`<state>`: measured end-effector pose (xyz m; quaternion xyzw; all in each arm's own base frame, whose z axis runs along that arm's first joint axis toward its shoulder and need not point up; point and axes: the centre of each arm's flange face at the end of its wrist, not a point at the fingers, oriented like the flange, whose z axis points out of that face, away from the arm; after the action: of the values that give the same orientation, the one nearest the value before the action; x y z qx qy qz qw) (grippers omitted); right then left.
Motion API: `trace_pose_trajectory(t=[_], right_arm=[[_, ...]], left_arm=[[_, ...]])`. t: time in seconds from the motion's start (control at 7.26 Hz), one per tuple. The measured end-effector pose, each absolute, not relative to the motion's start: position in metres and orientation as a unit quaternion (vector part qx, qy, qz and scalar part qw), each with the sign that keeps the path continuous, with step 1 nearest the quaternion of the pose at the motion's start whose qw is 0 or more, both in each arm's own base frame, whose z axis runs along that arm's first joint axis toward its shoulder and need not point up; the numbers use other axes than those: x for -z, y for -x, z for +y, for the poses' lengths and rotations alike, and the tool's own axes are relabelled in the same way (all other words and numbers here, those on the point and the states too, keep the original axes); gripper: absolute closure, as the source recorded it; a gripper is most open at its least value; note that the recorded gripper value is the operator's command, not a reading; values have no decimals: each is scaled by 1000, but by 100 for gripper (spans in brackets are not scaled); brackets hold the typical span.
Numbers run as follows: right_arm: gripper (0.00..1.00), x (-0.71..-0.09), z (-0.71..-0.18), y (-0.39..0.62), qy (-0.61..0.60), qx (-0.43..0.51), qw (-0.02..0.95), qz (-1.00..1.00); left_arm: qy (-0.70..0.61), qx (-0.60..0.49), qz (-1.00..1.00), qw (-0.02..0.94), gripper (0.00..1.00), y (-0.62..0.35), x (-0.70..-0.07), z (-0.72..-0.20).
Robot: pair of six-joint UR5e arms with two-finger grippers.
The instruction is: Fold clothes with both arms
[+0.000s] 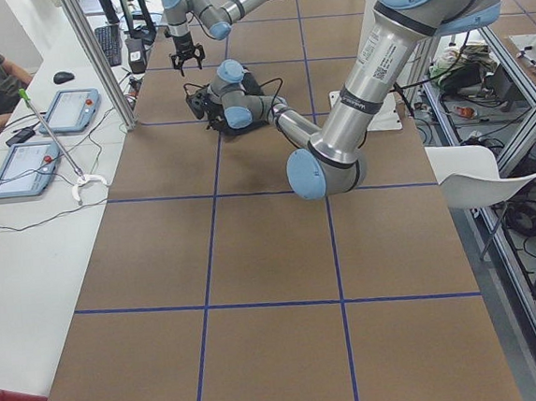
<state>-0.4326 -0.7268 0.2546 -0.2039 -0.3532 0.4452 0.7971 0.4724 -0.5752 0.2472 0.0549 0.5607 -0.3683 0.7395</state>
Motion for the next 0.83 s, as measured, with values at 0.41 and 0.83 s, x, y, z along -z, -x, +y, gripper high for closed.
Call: trace_pose_trajectory(t=[0.41,0.83], right_arm=[[0,-267,-725,399,165,-391,822,-379],[0,-359,-678,283,78,-285,866,-403]], left_arm=[[-80,274,570,770,1,-430,-244,-564],[-166,115,533,822,1,-333,-302,-526]])
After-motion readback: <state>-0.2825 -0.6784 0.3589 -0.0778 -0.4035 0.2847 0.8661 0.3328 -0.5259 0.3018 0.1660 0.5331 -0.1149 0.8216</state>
